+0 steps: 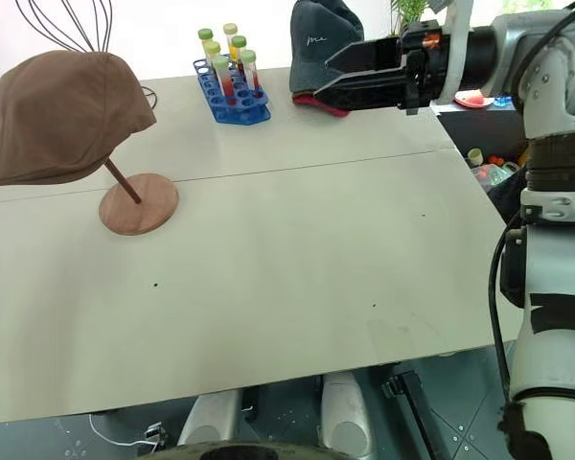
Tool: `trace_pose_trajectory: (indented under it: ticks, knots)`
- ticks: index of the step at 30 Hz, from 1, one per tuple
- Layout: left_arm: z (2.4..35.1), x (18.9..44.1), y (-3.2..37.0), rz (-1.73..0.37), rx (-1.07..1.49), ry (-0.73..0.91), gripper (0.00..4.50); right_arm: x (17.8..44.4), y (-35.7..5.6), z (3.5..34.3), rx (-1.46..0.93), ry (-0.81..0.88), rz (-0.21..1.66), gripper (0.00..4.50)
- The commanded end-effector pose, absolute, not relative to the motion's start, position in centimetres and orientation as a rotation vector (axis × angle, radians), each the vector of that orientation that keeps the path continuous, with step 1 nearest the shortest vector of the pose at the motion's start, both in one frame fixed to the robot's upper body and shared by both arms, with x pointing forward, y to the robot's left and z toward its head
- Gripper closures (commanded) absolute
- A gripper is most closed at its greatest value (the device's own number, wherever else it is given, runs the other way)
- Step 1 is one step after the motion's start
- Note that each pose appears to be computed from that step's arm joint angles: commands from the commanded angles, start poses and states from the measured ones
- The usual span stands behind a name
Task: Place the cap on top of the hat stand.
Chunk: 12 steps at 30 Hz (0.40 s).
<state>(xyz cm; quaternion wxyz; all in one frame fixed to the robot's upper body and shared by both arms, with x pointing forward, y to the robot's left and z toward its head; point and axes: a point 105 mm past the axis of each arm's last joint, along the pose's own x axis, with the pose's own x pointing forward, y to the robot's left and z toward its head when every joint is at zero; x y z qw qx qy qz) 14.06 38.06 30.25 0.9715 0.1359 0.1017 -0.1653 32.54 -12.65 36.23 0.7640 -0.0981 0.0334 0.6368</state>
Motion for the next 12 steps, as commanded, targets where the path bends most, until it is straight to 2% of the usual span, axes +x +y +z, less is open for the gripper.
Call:
trace_pose_trajectory:
  ticks: [1, 7, 12]
  knots:
    - [33.2, 12.0, 39.1, -0.405, 0.213, 0.208, 0.1, 31.0, -12.9, 38.2, -0.293, 0.001, 1.413, 0.0]
    - [37.4, 12.7, 42.1, -0.317, 0.224, 0.163, 0.1, 30.5, -13.8, 38.9, -0.285, -0.019, 1.413, 0.0]
    - [37.7, 13.7, 42.4, -0.307, 0.277, 0.188, 0.1, 30.1, -13.9, 39.0, -0.284, -0.032, 1.414, 0.0]
